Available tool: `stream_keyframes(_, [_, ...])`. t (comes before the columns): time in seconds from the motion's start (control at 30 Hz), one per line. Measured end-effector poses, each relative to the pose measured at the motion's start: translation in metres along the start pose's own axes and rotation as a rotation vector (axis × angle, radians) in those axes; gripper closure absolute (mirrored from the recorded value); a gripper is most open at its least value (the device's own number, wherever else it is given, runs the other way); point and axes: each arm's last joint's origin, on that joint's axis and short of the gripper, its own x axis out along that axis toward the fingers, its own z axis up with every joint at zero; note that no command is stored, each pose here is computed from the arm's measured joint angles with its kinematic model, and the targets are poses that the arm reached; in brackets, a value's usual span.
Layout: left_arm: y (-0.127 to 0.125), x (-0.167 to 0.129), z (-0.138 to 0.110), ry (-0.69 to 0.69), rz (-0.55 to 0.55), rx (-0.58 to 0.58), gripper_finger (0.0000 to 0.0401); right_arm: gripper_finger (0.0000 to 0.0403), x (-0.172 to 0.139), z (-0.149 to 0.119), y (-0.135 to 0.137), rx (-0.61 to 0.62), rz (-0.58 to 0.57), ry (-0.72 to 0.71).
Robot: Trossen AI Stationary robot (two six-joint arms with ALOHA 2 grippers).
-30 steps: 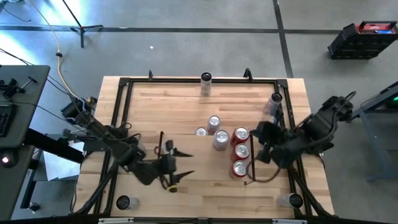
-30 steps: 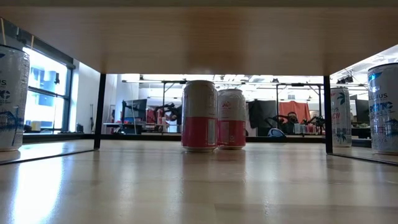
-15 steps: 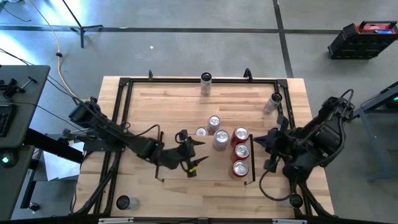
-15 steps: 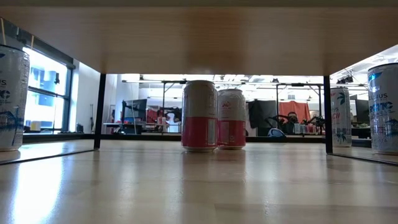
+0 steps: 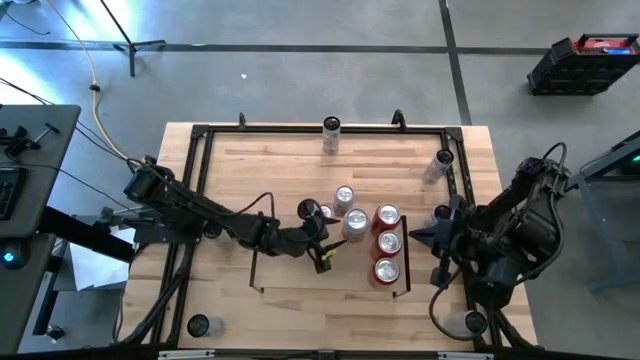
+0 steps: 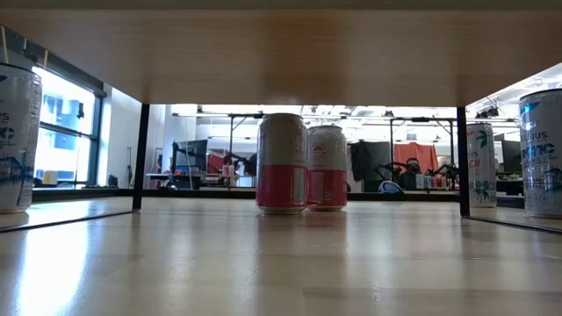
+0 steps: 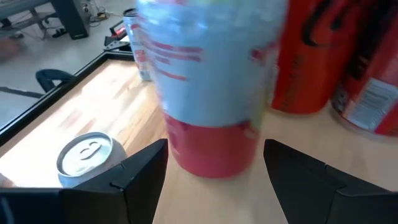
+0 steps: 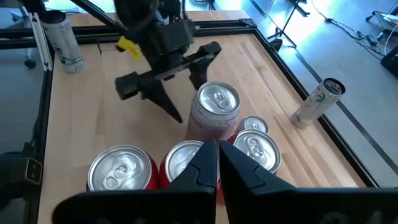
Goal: Place canned beverage on shelf
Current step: Put the top pink and white bottle on the shelf, then adjust the red-black soda cans on the shelf
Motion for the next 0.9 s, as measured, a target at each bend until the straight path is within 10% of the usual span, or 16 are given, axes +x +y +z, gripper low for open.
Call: stream_keyframes(0.9, [0.004,-0.011,0.015,-0.043,-0.049,-0.028,0.0146,0.0402,0.019,0.006,0.051,-0.106,0.087,-0.085])
